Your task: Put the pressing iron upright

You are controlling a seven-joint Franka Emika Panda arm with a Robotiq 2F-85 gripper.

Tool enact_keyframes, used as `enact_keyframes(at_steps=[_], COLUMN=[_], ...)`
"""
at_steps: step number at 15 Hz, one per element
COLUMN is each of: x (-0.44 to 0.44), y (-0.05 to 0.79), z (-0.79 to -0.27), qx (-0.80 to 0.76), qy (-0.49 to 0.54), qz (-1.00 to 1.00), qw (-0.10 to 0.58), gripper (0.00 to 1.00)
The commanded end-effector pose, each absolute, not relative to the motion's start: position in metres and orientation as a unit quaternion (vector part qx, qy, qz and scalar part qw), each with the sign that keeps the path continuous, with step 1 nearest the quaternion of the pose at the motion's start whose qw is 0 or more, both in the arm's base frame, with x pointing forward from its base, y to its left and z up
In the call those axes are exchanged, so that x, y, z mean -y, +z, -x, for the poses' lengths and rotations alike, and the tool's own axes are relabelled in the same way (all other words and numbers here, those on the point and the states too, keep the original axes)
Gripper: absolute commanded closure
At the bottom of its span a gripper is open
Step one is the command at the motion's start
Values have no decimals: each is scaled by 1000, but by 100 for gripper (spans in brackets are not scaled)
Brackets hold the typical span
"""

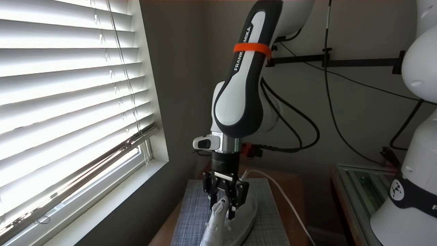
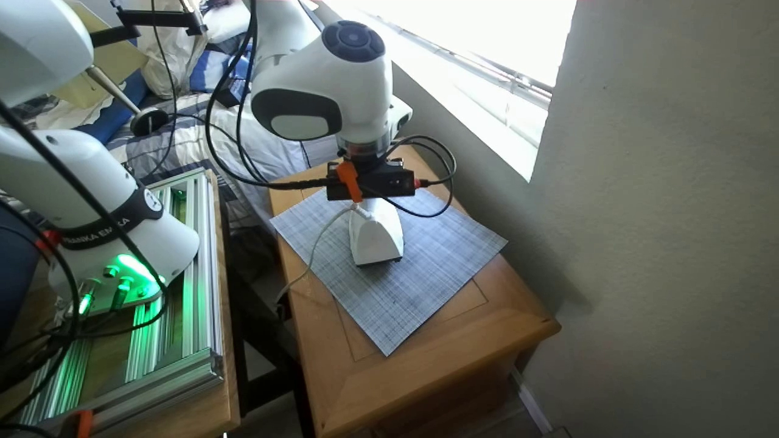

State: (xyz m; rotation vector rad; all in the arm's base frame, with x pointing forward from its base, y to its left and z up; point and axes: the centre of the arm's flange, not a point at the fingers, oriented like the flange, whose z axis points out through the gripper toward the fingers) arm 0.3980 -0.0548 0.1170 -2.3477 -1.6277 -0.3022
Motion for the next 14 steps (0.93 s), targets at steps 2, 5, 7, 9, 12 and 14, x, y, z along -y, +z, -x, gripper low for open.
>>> enact_keyframes(at_steps=[2,5,7,9,12,14], x=[54,55,53,51,50,50], y=[129,129,128,127,124,121], z=[-400,-400,-398,-397,-397,-396], qx=[579,582,586,588,592,594], qy=[-90,-85,-76,-70,-61,-56], qz=[802,801,799,797,796,795], qw=[115,110,113,114,112,110], gripper=[49,64,77,38,23,61])
